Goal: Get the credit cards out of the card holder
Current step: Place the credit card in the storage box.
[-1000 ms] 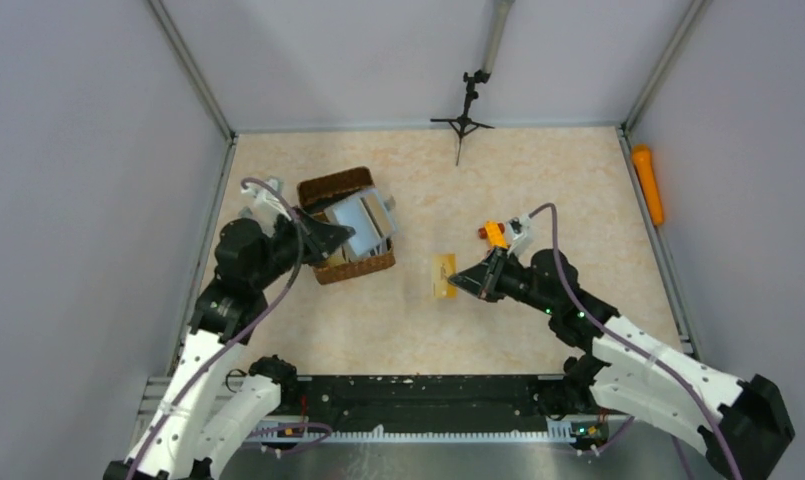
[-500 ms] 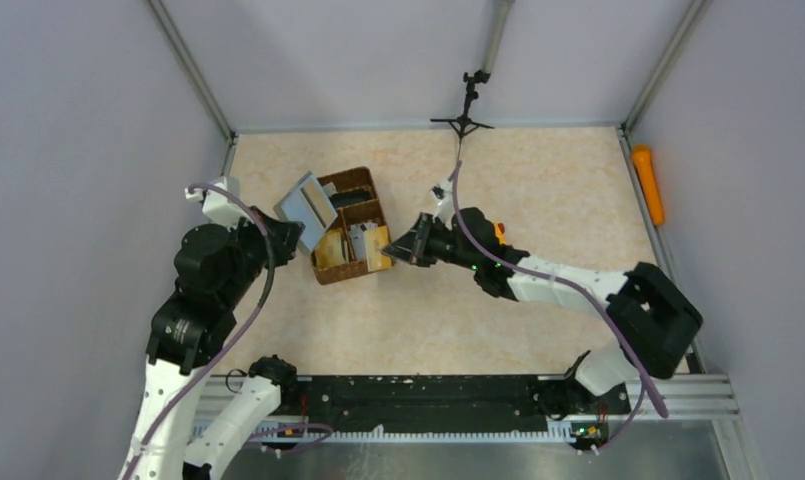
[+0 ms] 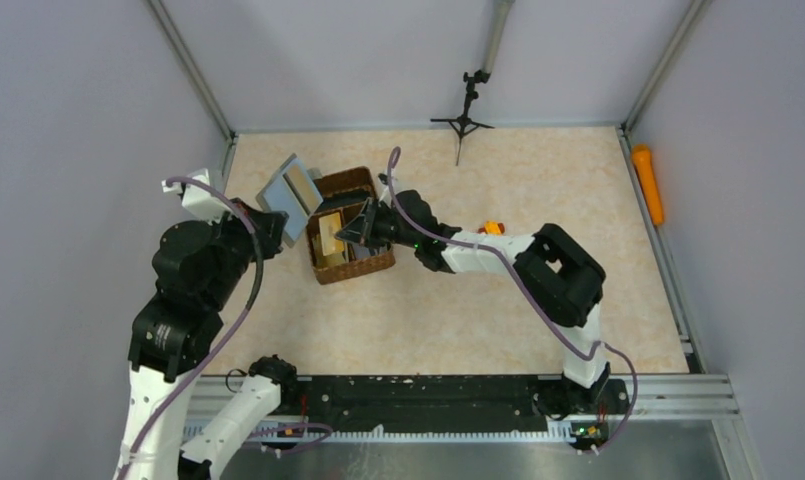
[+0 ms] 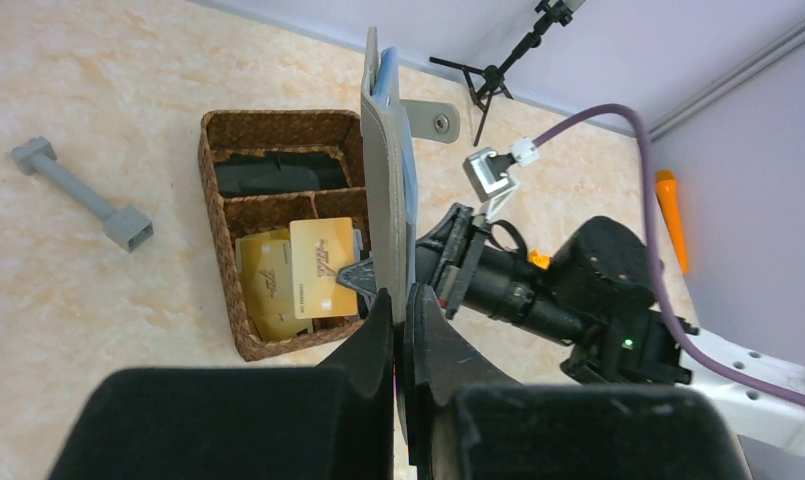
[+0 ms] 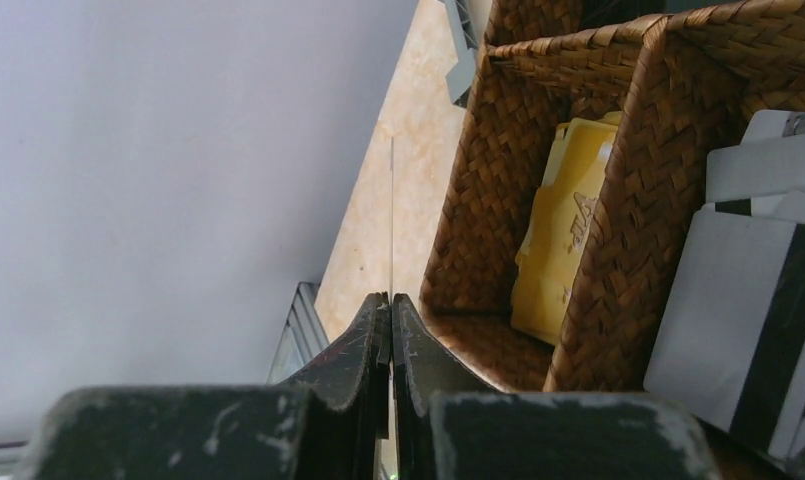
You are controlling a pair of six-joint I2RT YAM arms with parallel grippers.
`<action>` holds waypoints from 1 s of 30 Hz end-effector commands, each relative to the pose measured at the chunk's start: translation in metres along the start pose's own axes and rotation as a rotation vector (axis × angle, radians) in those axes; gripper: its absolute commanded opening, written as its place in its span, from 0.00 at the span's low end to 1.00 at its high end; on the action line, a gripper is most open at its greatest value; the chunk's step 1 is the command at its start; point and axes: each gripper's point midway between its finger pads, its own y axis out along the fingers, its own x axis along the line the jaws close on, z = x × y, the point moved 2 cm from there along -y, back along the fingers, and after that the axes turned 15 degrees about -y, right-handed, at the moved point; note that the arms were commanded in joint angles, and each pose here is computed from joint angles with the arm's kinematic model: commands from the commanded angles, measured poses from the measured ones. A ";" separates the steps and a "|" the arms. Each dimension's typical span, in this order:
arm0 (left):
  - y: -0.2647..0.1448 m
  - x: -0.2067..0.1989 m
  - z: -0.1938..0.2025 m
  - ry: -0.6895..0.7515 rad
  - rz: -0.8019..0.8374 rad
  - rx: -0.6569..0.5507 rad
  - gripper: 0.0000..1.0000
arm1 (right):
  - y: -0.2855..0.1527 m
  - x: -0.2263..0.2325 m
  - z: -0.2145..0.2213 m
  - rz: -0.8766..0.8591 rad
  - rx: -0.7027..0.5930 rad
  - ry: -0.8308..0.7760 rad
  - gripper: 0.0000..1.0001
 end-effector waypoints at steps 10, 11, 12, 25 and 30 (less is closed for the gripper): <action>0.000 -0.009 -0.013 0.020 0.021 -0.035 0.00 | 0.059 -0.010 0.012 0.009 0.018 -0.019 0.00; 0.000 -0.009 -0.012 0.020 0.021 -0.033 0.00 | 0.061 -0.010 0.013 0.011 0.020 -0.021 0.00; 0.001 -0.009 -0.012 0.019 0.023 -0.033 0.00 | 0.064 -0.012 0.015 0.017 0.026 -0.023 0.00; 0.004 -0.017 0.003 -0.011 0.094 0.029 0.00 | 0.010 0.006 -0.015 0.056 -0.005 -0.172 0.33; 0.006 -0.024 0.020 -0.040 0.166 0.104 0.00 | -0.043 0.008 -0.024 0.108 -0.069 -0.245 0.46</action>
